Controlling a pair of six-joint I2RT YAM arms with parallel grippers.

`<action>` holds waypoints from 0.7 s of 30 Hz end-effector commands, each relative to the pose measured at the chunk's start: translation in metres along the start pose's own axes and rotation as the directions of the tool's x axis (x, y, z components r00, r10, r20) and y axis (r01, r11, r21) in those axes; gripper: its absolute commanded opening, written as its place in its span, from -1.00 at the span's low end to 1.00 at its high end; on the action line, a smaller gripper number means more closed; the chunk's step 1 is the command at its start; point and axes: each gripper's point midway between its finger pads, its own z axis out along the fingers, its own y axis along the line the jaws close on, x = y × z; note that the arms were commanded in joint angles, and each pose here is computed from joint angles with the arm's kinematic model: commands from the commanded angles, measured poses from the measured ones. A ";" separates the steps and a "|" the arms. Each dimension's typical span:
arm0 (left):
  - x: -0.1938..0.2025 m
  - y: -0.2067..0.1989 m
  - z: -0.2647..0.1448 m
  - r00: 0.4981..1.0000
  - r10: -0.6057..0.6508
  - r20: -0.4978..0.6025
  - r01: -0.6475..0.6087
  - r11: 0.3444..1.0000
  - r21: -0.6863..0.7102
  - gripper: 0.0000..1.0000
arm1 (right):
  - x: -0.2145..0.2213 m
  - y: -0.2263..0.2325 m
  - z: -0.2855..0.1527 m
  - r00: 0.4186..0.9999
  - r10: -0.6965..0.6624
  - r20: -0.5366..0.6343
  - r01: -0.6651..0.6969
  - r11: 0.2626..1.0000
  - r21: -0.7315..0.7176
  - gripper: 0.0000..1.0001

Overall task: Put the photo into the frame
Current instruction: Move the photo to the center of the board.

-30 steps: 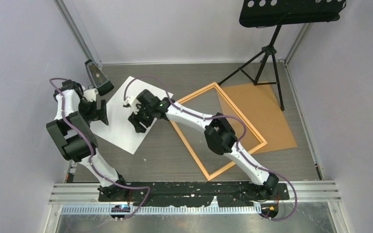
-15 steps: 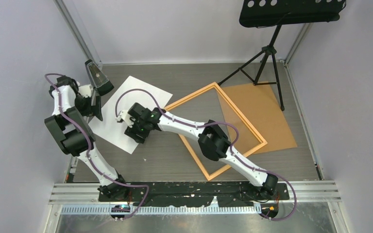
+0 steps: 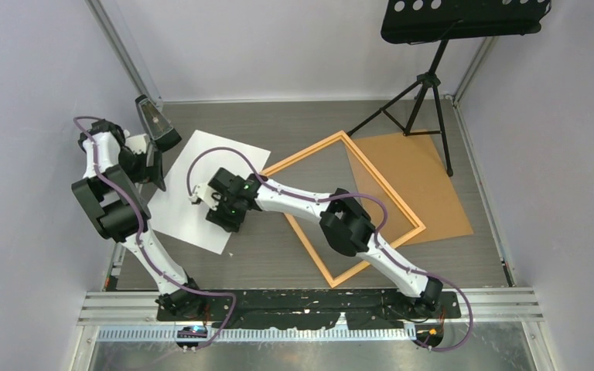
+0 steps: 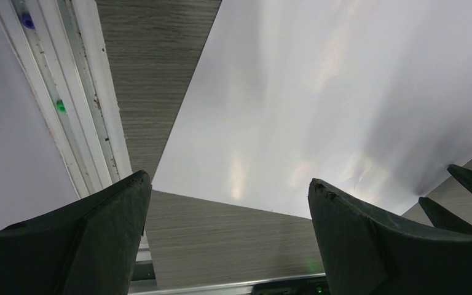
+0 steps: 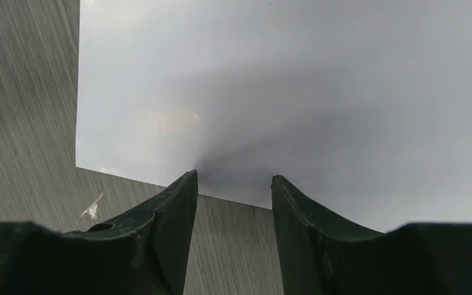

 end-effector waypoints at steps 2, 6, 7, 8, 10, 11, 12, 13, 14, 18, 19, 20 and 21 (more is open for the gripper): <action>0.004 -0.013 -0.005 1.000 0.025 -0.002 -0.025 0.998 0.060 0.94 | 0.069 0.041 -0.006 0.978 0.005 -0.209 -0.032 0.992 -0.124 0.05; 0.023 -0.027 0.007 0.998 0.036 -0.056 -0.030 0.994 0.108 0.94 | 0.090 0.057 -0.017 0.970 -0.029 -0.242 -0.010 0.987 -0.160 0.02; 0.028 -0.030 0.009 0.997 0.038 -0.069 -0.029 0.993 0.118 0.94 | 0.102 0.060 -0.018 0.963 -0.036 -0.267 -0.010 0.986 -0.169 0.02; 0.033 -0.033 0.011 0.996 0.039 -0.084 -0.028 0.991 0.130 0.94 | 0.108 0.062 -0.023 0.960 -0.041 -0.277 -0.008 0.985 -0.171 0.02; 0.044 -0.037 0.014 0.993 0.041 -0.110 -0.024 0.989 0.147 0.94 | 0.114 0.063 -0.032 0.958 -0.058 -0.282 0.010 0.986 -0.169 0.01; 0.050 -0.039 0.015 0.992 0.039 -0.123 -0.020 0.988 0.153 0.94 | 0.116 0.062 -0.035 0.957 -0.069 -0.282 0.021 0.986 -0.168 0.01; 0.055 -0.042 0.016 0.990 0.037 -0.133 -0.015 0.987 0.160 0.93 | 0.118 0.063 -0.040 0.957 -0.072 -0.281 0.027 0.986 -0.162 0.02; 0.061 -0.045 0.017 0.990 0.035 -0.139 -0.011 0.985 0.171 0.93 | 0.115 0.062 -0.045 0.959 -0.075 -0.272 0.032 0.987 -0.157 0.03; 0.065 -0.049 0.017 0.989 0.031 -0.144 -0.005 0.984 0.180 0.93 | 0.115 0.061 -0.048 0.961 -0.076 -0.267 0.036 0.988 -0.150 0.04; 0.083 -0.063 0.018 0.987 0.004 -0.163 0.031 0.977 0.212 0.93 | 0.098 0.045 -0.060 0.977 -0.001 -0.213 -0.021 0.994 -0.103 0.18; 0.087 -0.067 0.018 0.986 -0.001 -0.166 0.039 0.974 0.222 0.93 | 0.088 0.042 -0.065 0.983 0.036 -0.179 -0.054 0.994 -0.095 0.23; 0.091 -0.070 0.019 0.985 -0.007 -0.173 0.047 0.972 0.231 0.92 | 0.086 0.033 -0.068 0.984 0.069 -0.163 -0.084 0.993 -0.082 0.26; 0.094 -0.072 0.020 0.984 -0.009 -0.177 0.051 0.970 0.237 0.92 | 0.077 0.029 -0.072 0.986 0.106 -0.130 -0.117 0.990 -0.074 0.29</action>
